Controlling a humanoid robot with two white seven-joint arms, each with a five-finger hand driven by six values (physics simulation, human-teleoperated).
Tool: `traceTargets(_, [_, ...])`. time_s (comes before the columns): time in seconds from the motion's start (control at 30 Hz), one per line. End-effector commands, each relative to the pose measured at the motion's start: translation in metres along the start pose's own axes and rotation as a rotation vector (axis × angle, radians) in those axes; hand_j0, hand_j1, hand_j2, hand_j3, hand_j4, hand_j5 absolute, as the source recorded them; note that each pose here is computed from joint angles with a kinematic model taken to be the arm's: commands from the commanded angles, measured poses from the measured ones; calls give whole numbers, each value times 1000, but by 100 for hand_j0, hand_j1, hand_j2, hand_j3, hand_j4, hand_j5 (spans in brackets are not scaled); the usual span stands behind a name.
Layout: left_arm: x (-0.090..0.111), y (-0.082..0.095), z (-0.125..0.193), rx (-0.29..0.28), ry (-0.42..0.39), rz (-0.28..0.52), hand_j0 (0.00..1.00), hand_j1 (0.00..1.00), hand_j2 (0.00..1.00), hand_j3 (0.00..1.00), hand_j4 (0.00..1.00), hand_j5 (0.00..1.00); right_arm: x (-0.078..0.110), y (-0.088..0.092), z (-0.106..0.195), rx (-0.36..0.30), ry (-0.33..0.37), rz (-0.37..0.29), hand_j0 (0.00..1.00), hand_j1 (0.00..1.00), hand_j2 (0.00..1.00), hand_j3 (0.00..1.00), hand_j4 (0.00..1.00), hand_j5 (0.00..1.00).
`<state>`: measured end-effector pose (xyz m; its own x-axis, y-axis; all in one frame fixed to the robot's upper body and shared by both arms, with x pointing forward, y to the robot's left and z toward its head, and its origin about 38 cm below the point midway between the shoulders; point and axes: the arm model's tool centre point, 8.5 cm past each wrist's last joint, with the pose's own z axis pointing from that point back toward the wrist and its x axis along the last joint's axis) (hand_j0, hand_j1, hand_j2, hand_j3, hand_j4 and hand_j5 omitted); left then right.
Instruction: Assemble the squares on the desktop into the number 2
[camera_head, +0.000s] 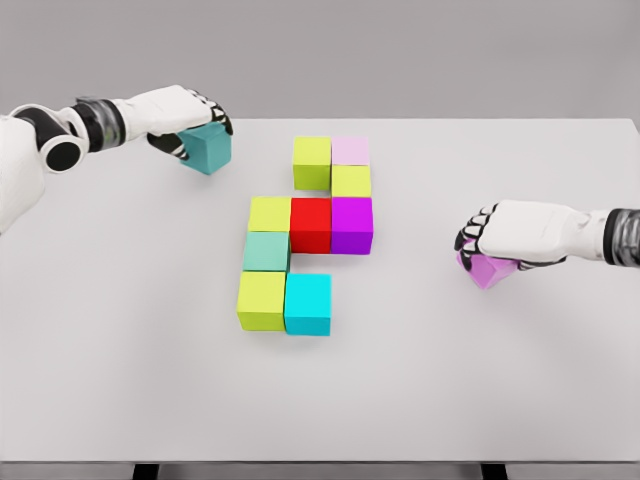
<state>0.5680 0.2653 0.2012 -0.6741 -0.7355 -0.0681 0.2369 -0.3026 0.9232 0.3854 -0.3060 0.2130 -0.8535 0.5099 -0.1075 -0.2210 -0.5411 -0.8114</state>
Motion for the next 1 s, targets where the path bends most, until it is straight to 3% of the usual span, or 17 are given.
traceTargets(0.0, [4,4,-5,13,-9,11,71,71,71,71,71,71,2,-3,2,-3,-2,12,55,55,55,55,55,55])
traceTargets(0.37, [26,16,-25,34,-54,21,72,72,72,72,72,72,18,-8,2,-12,-40,38,54,54,54,54,54,54])
traceTargets(0.73, [35,16,-35,35,-70,31,72,72,72,72,72,72,25,-6,-2,-29,-72,10,53,53,53,53,53,53])
traceTargets(0.97, [40,11,-45,21,-67,57,91,91,91,91,91,91,31,-6,-7,-54,-108,-29,53,53,53,53,53,53])
